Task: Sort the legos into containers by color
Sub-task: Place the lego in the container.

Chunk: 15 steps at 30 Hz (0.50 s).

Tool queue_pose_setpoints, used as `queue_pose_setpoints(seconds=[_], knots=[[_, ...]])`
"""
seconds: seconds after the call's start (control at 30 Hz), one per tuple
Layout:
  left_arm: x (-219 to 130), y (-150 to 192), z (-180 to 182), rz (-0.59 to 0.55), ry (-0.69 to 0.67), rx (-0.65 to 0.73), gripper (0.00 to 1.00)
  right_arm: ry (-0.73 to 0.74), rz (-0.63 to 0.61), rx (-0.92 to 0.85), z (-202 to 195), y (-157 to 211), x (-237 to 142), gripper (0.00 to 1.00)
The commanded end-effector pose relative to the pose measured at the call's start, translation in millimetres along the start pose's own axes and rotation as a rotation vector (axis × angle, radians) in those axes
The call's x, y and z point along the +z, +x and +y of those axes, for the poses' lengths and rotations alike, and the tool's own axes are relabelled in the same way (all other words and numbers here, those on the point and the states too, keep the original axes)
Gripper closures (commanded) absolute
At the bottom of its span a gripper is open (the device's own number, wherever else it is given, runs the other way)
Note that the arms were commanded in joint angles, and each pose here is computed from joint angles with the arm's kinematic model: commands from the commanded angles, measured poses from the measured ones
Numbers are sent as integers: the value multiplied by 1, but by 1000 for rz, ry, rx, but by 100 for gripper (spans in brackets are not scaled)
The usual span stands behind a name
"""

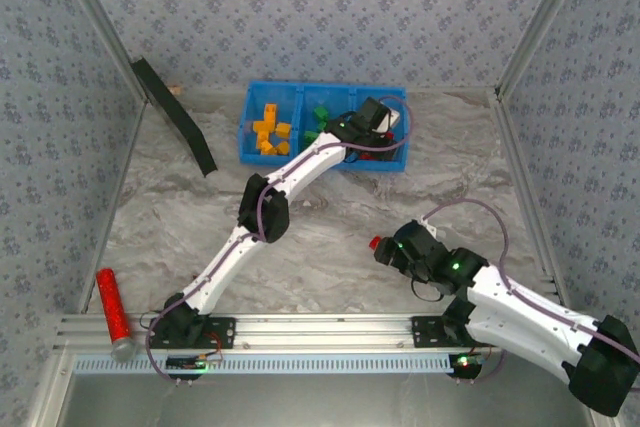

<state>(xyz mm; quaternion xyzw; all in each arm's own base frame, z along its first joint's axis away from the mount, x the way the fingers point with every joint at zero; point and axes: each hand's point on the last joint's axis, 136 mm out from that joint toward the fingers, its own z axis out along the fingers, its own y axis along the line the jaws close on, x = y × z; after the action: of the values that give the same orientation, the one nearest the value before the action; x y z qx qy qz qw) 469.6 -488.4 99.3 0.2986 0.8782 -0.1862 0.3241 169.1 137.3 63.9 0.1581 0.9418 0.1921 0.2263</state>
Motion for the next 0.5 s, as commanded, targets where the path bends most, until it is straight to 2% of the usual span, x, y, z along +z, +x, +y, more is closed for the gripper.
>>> queue_pose_setpoints(seconds=[0.0,0.2,0.47], knots=[[-54,-52,-23,-130,53,21,47,13,-18,12,-1,-2,3,19],[-86,-76,-39,-195,102,48,43,11,-17,12,3,-3,7,19],[-150,-100,-57,-265,135,128,39,18,8,-7,15,-3,22,19]])
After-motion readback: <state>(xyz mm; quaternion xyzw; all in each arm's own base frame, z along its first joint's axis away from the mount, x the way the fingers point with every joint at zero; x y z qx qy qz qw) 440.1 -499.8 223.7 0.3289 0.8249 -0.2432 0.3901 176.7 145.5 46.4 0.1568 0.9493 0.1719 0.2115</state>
